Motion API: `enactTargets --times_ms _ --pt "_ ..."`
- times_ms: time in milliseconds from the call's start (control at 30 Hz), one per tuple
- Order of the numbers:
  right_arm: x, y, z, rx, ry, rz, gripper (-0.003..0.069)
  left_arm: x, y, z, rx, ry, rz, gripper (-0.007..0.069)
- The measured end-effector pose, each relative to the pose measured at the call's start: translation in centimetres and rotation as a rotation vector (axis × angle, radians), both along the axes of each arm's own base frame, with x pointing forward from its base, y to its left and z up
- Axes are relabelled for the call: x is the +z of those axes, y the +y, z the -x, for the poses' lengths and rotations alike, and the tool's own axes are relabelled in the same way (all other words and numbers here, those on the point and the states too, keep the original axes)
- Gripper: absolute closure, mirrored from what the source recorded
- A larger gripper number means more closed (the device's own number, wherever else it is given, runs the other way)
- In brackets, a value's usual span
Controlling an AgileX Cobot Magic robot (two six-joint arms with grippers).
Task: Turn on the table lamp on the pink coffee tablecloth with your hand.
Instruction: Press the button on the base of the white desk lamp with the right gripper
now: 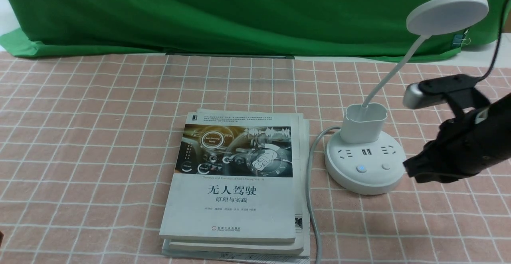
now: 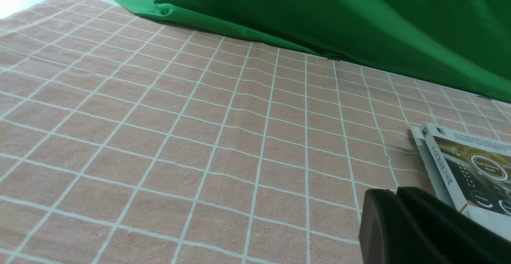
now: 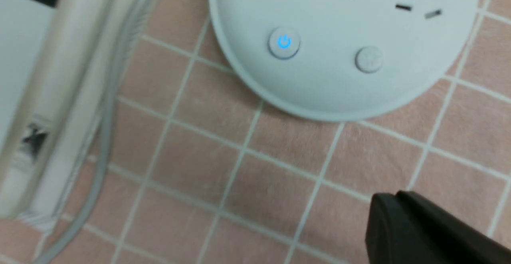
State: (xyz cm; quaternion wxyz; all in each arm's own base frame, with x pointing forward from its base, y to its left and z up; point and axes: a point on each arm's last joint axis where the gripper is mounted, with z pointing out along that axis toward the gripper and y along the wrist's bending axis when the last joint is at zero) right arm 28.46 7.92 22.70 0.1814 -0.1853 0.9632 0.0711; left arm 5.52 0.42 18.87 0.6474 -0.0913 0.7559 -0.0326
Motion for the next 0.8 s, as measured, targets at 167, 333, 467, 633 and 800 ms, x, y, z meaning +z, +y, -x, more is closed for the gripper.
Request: enactTargets --times_ms 167,333,467,633,800 --pt "-1.9 0.7 -2.0 0.009 0.026 -0.021 0.0628 0.0 0.0 0.0 0.0 0.0 0.0 0.0606" --pt "-2.3 1.2 -3.6 0.002 0.017 -0.034 0.0628 0.0 0.0 0.0 0.0 0.0 0.0 0.0606" --pt "-2.5 1.4 -4.4 -0.003 0.005 -0.039 0.0628 0.0 0.0 0.0 0.0 0.0 0.0 0.0606" --pt "-3.4 1.5 -5.0 -0.006 0.0 -0.035 0.0627 0.0 0.0 0.0 0.0 0.0 0.0 0.0606" --pt "-3.6 1.5 -5.2 -0.006 -0.008 -0.033 0.0627 0.0 0.0 0.0 0.0 0.0 -0.002 0.0606"
